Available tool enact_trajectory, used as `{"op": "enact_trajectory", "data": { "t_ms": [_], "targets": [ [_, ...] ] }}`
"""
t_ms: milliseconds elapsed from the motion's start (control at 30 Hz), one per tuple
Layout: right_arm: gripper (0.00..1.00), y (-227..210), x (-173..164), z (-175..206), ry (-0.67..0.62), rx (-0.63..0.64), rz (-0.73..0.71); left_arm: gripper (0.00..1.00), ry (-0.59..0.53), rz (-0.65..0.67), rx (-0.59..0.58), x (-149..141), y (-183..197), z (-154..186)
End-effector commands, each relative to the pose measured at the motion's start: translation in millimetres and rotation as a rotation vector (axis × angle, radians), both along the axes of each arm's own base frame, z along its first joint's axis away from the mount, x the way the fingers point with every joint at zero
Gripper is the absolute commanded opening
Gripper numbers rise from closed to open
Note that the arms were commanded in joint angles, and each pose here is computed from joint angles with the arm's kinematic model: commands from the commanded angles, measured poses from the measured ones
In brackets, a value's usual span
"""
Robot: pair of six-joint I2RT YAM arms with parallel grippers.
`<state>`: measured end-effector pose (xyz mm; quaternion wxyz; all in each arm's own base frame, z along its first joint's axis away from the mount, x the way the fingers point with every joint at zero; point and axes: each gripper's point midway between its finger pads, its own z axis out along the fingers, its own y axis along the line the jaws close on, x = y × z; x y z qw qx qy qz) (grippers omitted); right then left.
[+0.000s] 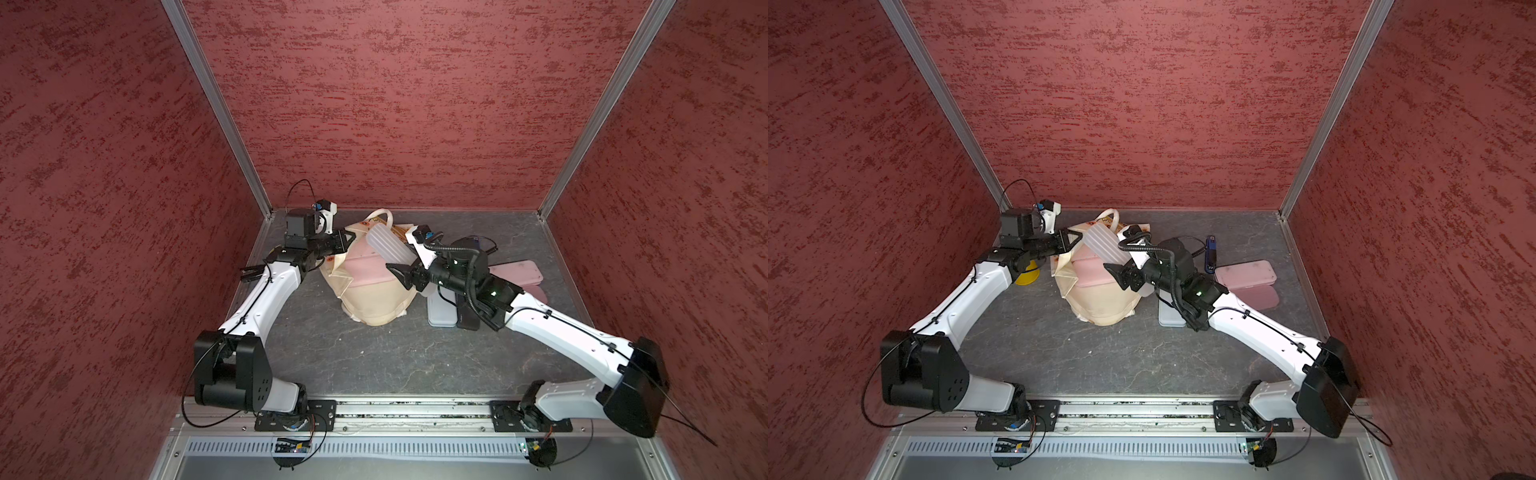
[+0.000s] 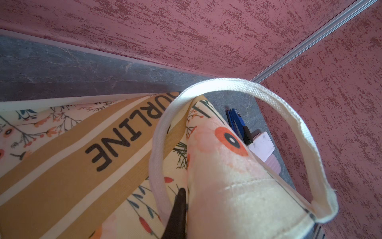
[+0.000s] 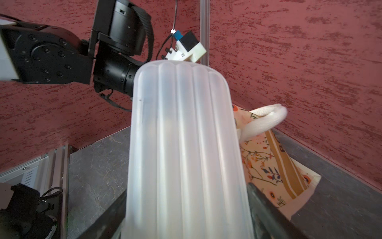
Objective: Take out the pencil case from the canvas bag
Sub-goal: Pick up the pencil case from the canvas bag, then place the pencil case at the center of the board.
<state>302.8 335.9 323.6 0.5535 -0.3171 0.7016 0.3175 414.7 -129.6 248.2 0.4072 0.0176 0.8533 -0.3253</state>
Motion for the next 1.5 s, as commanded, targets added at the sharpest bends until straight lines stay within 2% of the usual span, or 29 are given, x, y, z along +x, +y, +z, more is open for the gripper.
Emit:
{"op": "enact_trajectory", "data": {
  "t_ms": [0,267,533,1067,1467],
  "targets": [
    [0.46,-20,16,24,-0.025,0.075,-0.093,0.00,-0.016,-0.022,-0.005,-3,-5,8],
    [0.46,-68,45,15,0.011,0.090,-0.257,0.00,-0.018,-0.021,-0.007,-4,-4,10],
    [0.45,-106,82,-21,0.067,0.080,-0.390,0.00,-0.021,-0.021,-0.002,-4,-4,10],
    [0.45,-167,197,-116,0.220,0.064,-0.587,0.00,-0.034,0.016,0.004,-1,12,14],
    [0.44,-179,270,-165,0.302,0.076,-0.710,0.00,-0.039,0.029,0.014,0,16,16]
  ]
}}
